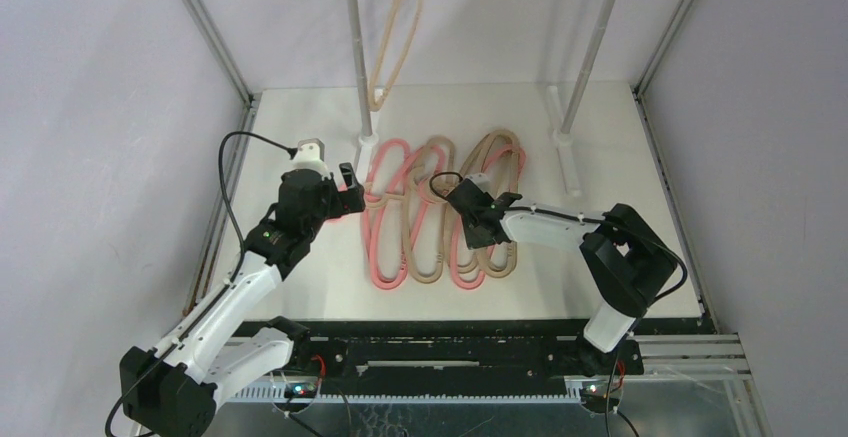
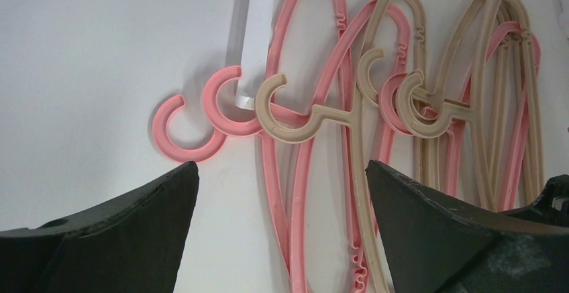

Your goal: Organize the hangers

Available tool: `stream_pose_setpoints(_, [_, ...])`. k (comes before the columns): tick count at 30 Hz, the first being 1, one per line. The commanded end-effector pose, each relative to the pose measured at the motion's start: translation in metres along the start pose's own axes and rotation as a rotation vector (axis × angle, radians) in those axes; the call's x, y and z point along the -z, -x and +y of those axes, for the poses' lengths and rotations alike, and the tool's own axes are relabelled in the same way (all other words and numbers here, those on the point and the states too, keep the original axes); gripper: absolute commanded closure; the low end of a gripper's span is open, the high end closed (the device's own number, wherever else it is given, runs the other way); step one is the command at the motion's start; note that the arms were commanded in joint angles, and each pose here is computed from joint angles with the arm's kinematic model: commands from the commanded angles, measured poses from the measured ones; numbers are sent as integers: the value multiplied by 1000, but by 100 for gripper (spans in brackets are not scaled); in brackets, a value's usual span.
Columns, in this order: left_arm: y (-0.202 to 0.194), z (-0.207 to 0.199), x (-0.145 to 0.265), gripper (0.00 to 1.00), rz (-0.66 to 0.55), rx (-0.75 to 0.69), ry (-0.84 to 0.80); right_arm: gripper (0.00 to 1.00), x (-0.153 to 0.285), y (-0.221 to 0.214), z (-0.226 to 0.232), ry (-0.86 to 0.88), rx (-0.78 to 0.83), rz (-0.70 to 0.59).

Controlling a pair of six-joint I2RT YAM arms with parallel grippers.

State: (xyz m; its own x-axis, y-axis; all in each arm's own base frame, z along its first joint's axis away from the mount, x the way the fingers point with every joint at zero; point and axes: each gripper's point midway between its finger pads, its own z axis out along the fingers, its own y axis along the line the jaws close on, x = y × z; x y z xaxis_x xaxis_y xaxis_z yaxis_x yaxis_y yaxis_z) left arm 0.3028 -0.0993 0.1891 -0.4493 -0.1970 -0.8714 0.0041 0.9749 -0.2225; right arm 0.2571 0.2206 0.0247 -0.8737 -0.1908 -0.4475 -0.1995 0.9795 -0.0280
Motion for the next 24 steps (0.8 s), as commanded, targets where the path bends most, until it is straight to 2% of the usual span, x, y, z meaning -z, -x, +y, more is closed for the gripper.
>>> stream_pose_setpoints(1, [7, -2, 1, 1, -34, 16, -4, 100, 3, -4, 5, 16, -24, -3])
stream_pose_setpoints(5, [8, -4, 0, 1, -33, 20, -10, 100, 29, 7, 9, 72, -38, -50])
stream_pose_setpoints(14, [11, -5, 3, 0, -39, 22, -17, 100, 126, 49, 6, 311, -164, -226])
stream_pose_setpoints(17, [14, -6, 5, 1, -45, 26, -22, 100, 166, 77, 4, 497, -244, -316])
stream_pose_setpoints(22, [15, -5, 9, 1, -50, 26, -21, 100, 204, 114, -20, 567, -311, -439])
stream_pose_setpoints(24, [15, -4, 11, 1, -54, 26, -23, 100, 225, 133, -18, 669, -319, -493])
